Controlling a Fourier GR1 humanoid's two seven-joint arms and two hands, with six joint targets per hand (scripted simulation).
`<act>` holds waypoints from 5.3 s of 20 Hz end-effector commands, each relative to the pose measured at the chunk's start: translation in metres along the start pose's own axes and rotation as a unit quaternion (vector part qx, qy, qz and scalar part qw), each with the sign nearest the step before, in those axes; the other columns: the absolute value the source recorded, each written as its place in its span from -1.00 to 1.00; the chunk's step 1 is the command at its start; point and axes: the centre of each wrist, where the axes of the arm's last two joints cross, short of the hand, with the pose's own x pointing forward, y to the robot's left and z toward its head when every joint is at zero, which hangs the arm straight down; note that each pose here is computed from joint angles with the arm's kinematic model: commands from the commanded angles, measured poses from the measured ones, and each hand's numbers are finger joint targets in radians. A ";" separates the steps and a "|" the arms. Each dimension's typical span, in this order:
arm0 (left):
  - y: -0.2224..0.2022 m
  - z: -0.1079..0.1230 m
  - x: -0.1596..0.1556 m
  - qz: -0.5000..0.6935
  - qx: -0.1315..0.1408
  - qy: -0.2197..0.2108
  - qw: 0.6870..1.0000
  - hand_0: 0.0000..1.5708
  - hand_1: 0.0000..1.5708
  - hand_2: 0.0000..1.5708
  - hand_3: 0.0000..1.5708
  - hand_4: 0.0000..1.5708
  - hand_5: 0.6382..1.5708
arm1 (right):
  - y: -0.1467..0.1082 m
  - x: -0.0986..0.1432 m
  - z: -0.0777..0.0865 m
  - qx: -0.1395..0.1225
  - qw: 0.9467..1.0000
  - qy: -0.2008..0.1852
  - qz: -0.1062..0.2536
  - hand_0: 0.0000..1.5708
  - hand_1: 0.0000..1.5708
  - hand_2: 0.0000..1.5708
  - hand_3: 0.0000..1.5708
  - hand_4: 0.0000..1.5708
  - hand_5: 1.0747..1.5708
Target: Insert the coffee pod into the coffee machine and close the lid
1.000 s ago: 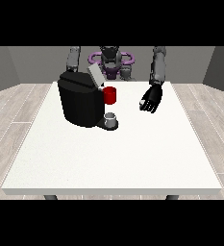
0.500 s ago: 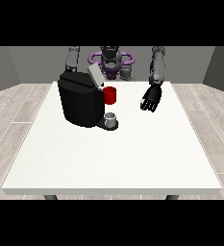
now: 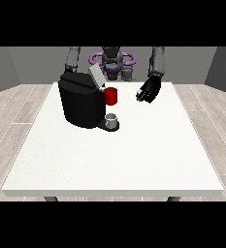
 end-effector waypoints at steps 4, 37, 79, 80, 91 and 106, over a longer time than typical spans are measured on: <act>0.024 -0.017 0.039 0.009 -0.049 -0.027 0.998 0.79 0.79 0.77 0.69 -0.31 1.00 | -0.002 -0.014 0.001 -0.007 1.000 0.023 -0.009 -1.00 -1.00 -1.00 -1.00 -1.00 1.00; 0.224 -0.010 0.140 0.013 0.097 -0.072 0.993 0.60 0.60 0.65 0.58 -0.37 1.00 | -0.016 0.068 -0.044 -0.032 0.992 -0.114 -0.034 -1.00 -1.00 -1.00 -1.00 -0.85 1.00; 0.184 -0.024 0.111 -0.067 0.117 -0.045 0.990 0.54 0.54 0.55 0.39 -1.00 1.00 | -0.021 0.069 -0.040 -0.020 0.996 -0.086 -0.025 -1.00 -1.00 -1.00 -1.00 -1.00 1.00; 0.208 -0.016 0.121 -0.091 0.124 -0.064 0.986 0.49 0.49 0.52 0.36 -1.00 1.00 | -0.021 0.078 -0.048 -0.043 0.993 -0.110 -0.029 -1.00 -1.00 -1.00 -1.00 -1.00 1.00; 0.204 -0.016 0.104 -0.048 0.159 -0.080 0.983 0.46 0.46 0.46 0.21 -1.00 1.00 | -0.014 0.077 -0.039 -0.025 0.993 -0.111 -0.027 -1.00 -1.00 -1.00 -1.00 -1.00 1.00; 0.230 0.002 0.086 -0.108 0.199 -0.091 0.970 0.27 0.27 0.30 -0.09 -1.00 1.00 | -0.011 0.107 -0.044 -0.028 0.992 -0.127 -0.009 -1.00 -1.00 -1.00 -1.00 -0.89 1.00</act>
